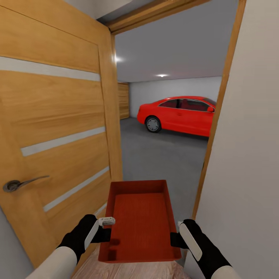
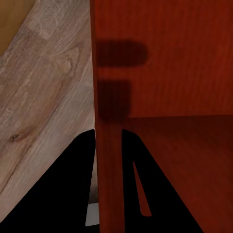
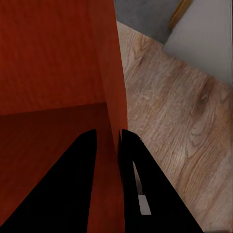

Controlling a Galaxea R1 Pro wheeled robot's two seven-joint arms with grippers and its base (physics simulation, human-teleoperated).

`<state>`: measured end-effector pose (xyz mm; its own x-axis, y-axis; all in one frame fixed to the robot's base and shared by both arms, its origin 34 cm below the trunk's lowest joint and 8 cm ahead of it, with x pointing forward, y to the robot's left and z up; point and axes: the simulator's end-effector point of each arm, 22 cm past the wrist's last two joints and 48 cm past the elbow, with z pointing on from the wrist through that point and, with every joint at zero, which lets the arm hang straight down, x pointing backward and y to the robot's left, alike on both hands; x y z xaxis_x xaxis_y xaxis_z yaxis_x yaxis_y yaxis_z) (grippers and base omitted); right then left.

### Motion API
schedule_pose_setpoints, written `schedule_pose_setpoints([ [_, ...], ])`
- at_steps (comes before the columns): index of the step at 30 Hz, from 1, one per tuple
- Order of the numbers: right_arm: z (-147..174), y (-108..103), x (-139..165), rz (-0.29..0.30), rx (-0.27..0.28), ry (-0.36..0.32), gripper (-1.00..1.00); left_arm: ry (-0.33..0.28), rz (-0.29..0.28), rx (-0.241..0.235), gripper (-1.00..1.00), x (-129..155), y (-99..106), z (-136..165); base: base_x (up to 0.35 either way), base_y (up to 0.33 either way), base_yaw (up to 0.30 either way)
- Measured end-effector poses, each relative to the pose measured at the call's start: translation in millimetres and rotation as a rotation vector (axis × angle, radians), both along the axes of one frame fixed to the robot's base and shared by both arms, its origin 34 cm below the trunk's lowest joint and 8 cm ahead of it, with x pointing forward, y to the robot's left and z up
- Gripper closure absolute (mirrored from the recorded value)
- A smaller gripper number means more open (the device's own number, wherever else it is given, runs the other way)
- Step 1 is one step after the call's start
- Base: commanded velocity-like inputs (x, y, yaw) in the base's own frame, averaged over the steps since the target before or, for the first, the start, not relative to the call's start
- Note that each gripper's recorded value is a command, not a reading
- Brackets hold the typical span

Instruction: Move the two storage containers from the living room to the garage. In the garage, place one container on the floor and stack the other container on top of it (either order is fine).

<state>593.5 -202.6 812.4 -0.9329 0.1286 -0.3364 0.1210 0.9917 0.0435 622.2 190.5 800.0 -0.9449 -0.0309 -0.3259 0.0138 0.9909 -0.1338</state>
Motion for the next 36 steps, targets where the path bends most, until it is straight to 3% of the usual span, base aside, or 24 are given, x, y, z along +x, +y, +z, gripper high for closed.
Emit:
schedule_pose_setpoints([
  [15,0.0,0.1,0.1,0.000,0.000,0.000,1.00,0.000,0.000,0.000,1.00,0.0,0.1,0.0,0.001,0.003,-0.116],
  [30,0.2,0.1,-0.1,0.000,0.000,0.000,1.00,0.000,0.000,0.000,1.00,-0.3,0.1,0.2,0.163,0.247,0.000],
  [36,0.0,0.1,0.0,0.000,0.000,0.000,1.00,0.000,0.000,0.000,1.00,-0.1,0.1,0.0,0.048,0.071,-0.015],
])
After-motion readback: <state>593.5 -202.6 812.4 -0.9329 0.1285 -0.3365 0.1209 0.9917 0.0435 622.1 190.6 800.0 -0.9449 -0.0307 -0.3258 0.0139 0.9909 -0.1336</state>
